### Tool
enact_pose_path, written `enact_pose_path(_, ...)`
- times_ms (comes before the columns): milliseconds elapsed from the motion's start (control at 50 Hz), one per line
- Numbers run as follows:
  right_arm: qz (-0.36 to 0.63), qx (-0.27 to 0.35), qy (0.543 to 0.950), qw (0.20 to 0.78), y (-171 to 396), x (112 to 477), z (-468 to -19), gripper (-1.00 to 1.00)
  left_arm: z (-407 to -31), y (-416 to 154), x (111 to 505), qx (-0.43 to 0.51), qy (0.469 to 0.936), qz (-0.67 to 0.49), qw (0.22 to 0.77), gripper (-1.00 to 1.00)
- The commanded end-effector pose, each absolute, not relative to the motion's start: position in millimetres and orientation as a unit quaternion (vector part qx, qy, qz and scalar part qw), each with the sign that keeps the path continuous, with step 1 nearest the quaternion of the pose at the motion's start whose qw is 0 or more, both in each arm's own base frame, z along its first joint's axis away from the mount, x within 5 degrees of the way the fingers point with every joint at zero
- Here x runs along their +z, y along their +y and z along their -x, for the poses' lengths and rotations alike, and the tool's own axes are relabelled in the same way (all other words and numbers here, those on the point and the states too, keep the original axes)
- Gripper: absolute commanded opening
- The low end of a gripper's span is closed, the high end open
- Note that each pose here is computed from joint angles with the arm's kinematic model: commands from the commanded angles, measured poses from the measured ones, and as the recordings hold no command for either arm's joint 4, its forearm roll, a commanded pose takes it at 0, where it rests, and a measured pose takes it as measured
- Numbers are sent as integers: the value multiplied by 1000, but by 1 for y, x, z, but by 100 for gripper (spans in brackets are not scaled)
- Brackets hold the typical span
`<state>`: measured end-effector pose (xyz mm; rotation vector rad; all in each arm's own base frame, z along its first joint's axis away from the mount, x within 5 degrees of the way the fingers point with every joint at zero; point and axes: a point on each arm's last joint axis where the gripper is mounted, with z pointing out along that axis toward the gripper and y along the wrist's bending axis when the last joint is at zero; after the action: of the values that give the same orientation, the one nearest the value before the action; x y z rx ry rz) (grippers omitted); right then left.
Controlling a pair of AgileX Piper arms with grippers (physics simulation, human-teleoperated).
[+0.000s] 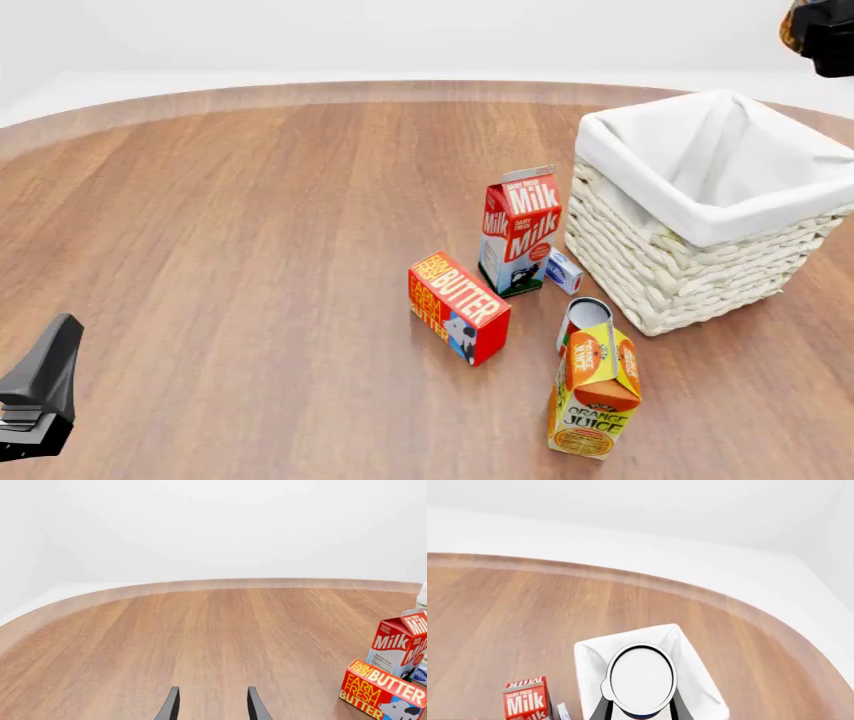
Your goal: Pick up the alphabet soup, and put it in the basket.
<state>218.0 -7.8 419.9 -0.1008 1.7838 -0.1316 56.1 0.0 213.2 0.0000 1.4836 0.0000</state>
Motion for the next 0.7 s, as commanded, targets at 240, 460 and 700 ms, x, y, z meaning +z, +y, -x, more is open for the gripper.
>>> enact_pose_path(240, 42, -61, 795, 602, -12, 429, -242, -100, -56, 0, 213, 0, 676, 0, 737, 100)
enact_pose_path(460, 45, -64, 804, 590, -14, 432, -258, -100, -56, 0, 213, 0, 676, 0, 737, 100)
enact_pose_path(700, 46, -64, 816, 573, -15, 431, -275, -100, -56, 0, 213, 0, 676, 0, 737, 100)
